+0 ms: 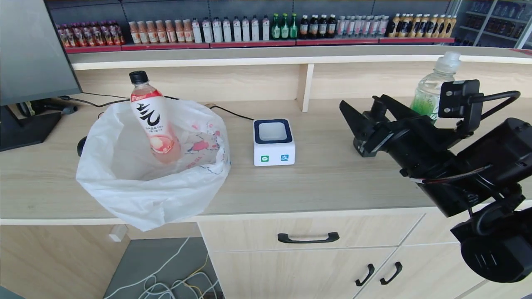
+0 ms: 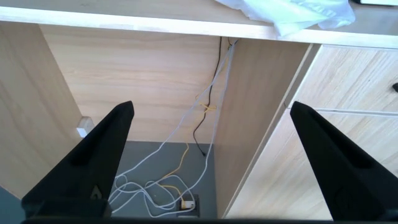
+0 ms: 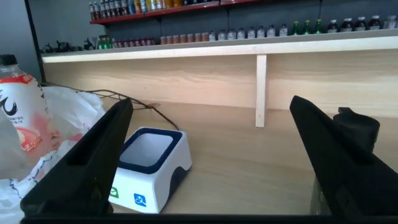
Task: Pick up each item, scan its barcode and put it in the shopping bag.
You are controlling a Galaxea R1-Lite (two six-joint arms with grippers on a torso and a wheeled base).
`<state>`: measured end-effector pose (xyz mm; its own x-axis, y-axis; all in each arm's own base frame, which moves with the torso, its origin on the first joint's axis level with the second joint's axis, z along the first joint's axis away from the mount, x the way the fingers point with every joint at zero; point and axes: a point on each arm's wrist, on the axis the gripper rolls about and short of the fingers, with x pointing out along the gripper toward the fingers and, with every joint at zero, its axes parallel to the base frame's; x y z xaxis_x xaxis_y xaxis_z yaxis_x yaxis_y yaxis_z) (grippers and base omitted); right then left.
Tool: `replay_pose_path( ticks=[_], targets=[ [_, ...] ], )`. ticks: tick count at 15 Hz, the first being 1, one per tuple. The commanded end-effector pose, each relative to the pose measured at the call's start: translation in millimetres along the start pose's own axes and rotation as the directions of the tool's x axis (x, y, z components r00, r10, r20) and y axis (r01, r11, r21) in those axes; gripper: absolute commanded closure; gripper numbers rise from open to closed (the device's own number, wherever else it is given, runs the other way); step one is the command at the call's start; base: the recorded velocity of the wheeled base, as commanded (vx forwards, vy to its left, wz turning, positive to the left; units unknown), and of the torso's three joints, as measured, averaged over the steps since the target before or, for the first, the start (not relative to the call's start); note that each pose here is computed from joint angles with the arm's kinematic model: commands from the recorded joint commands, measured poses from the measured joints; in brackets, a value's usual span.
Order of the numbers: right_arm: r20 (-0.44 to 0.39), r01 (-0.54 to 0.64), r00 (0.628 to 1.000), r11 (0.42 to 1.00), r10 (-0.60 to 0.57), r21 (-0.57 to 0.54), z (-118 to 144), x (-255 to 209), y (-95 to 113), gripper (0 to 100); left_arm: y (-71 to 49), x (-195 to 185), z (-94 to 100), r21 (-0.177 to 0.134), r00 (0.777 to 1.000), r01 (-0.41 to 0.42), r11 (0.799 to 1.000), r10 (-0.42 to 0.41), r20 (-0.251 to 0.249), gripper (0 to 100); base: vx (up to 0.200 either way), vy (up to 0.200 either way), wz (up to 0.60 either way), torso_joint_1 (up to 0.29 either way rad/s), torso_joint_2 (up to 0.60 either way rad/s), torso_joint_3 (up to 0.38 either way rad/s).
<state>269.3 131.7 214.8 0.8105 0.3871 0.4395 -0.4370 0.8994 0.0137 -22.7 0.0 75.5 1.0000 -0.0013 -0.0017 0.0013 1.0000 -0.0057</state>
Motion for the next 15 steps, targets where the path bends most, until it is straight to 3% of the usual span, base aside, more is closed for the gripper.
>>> replay_pose_path(
  ticks=[1, 6, 9, 11, 15],
  targets=[
    [0.002, -0.003, 1.000, 1.000, 0.003, 0.002, 0, 0, 1, 0, 0.0, 0, 0.0, 0.000, 1.000, 0.000, 1.000, 0.000, 0.000, 0, 0.000, -0.200, 0.00, -0.002, 0.00, 0.002],
    [-0.018, 0.006, 1.000, 1.000, -0.006, -0.002, -1, -7, -1, 0, 0.0, 0, 0.0, 0.000, 1.000, 0.000, 1.000, 0.000, 0.000, 0, 0.000, 0.000, 0.00, 0.000, 0.00, 0.000],
    [-0.053, 0.048, 0.997, 0.999, -0.049, -0.027, -8, -12, -15, 0, 0.0, 0, 0.0, 0.001, 1.000, 0.000, 1.000, 0.000, 0.000, 0, 0.000, 0.000, 0.00, 0.000, 0.00, 0.000],
    [-0.082, 0.076, 0.993, 0.994, -0.083, -0.074, -15, -15, -26, 0, 0.0, 0, 0.0, 0.001, 1.000, 0.000, 1.000, 0.000, 0.000, 0, 0.000, 0.000, 0.00, 0.000, 0.00, 0.000],
    [-0.159, 0.122, 0.978, 0.988, -0.136, -0.093, -44, -12, -30, 0, 0.0, 0, 0.0, 0.001, 1.000, 0.000, 1.000, 0.000, 0.000, 0, 0.000, 0.000, 0.00, 0.000, 0.00, 0.000]
  ],
)
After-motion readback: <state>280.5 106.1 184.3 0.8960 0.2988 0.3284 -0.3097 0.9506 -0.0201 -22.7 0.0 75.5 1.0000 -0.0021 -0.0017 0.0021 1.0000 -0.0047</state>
